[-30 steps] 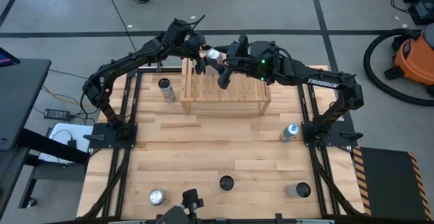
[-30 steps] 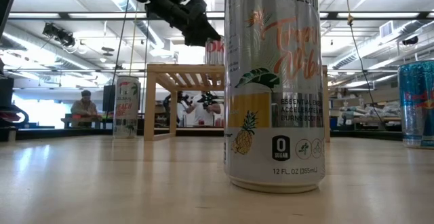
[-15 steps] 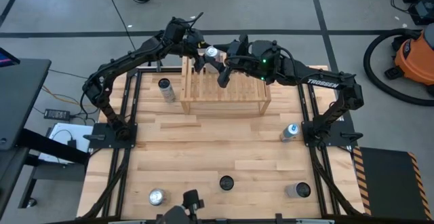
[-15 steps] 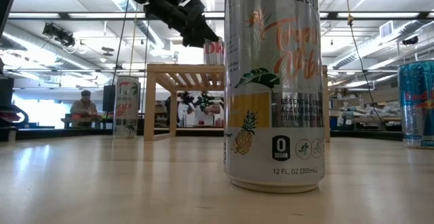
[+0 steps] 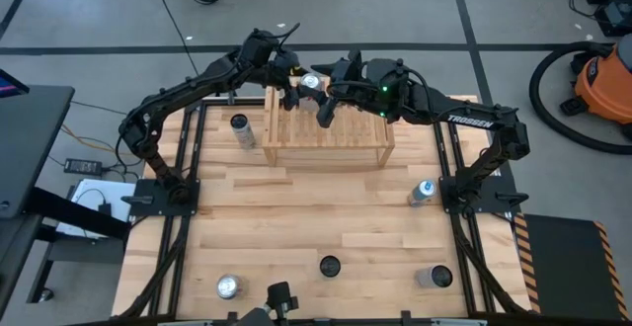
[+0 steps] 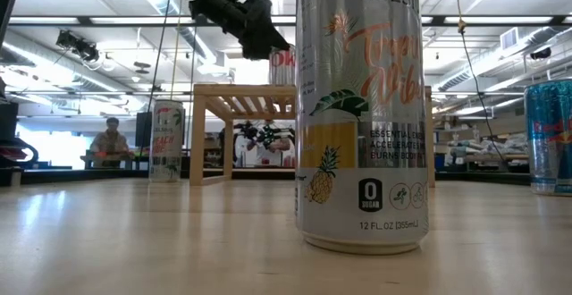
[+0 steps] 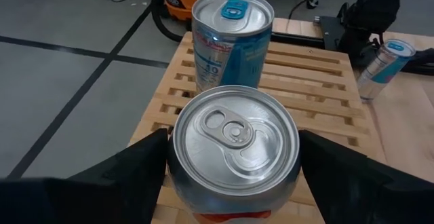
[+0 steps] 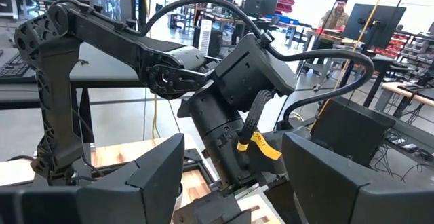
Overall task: Place canned beverage on shelf
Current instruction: Put the right silver soda can on the shelf
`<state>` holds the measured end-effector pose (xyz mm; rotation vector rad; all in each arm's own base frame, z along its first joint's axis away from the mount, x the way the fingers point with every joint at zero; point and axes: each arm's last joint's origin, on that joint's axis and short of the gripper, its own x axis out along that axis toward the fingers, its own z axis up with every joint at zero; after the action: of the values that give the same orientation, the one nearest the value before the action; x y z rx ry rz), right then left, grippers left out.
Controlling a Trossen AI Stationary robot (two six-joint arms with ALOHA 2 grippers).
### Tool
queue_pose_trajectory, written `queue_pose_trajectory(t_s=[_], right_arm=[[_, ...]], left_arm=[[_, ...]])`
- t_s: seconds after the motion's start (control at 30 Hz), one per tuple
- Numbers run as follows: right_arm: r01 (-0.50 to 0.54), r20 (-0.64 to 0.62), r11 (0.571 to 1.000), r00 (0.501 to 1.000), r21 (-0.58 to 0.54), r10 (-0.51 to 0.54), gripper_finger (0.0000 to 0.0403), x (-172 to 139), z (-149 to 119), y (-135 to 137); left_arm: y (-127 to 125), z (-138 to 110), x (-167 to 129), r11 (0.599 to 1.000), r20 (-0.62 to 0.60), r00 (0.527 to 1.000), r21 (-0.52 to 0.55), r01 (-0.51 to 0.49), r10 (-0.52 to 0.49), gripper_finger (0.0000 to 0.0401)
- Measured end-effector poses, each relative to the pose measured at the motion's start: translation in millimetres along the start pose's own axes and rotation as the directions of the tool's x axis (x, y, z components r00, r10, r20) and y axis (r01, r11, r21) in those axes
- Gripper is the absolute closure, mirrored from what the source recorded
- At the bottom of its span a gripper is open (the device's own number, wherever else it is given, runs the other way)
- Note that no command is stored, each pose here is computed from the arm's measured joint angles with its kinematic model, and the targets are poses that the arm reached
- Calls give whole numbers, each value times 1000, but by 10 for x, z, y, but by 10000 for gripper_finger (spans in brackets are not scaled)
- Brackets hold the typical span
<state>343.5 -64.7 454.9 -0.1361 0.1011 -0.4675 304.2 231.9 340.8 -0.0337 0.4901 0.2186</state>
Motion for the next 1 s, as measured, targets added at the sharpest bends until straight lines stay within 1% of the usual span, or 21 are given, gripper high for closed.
queue_pose_trajectory(t_s=[0.2,0.53,1.0], right_arm=[[0,0,1000,1000,0,0,146,0,0,0],[0,-1,1000,1000,0,0,146,0,-2,0],[0,-1,1000,1000,0,0,146,0,-1,1]], left_arm=[[5,-3,-12,1000,-12,1000,3,-24,24,86],[1,2,-10,999,-8,1000,20,-27,27,86],[-13,11,-4,1000,-6,1000,11,-28,28,86]])
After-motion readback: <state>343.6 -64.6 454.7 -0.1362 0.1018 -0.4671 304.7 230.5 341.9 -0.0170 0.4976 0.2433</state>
